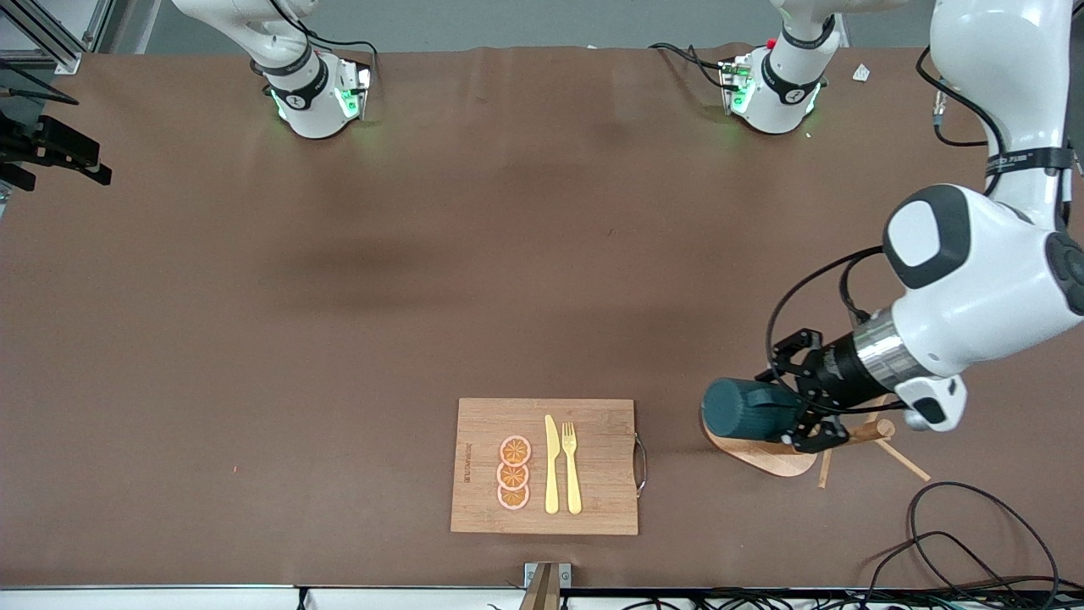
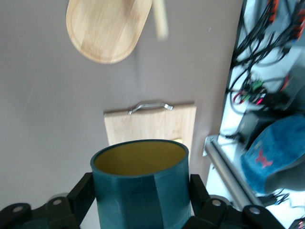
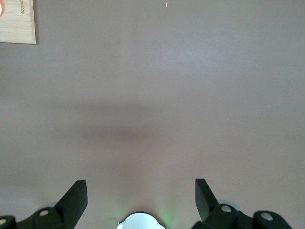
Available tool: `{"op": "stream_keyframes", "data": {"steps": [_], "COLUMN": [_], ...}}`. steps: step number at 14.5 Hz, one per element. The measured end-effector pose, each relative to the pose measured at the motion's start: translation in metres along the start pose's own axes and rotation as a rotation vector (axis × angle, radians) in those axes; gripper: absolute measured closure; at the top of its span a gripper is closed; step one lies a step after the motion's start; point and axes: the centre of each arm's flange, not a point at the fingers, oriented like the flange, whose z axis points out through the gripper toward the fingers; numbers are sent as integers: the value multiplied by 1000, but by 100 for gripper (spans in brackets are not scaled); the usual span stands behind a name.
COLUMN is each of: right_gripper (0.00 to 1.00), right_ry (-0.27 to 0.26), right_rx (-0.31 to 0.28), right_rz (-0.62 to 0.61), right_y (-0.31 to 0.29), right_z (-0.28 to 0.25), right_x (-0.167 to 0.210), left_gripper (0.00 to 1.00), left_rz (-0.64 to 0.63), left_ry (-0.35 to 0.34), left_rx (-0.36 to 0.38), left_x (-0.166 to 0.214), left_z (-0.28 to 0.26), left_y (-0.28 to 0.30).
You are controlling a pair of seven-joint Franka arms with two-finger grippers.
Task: Transfer cup from left to right arm and place
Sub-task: 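Lift the teal mug off the stand peg with the left gripper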
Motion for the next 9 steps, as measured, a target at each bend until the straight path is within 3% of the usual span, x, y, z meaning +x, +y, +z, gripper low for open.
{"op": "stream_keyframes", "data": {"steps": [9], "right_gripper": [0], "right_ry": [-28], "right_rx": [1], "right_rz": [37], "right_y": [23], "right_z": [28], "right_x": [23], "left_gripper": [15], "left_rz": [205], "left_ry": [-28], "left_rx": [63], "left_x": [-138], "left_z": [74], "left_y": [-47]}}
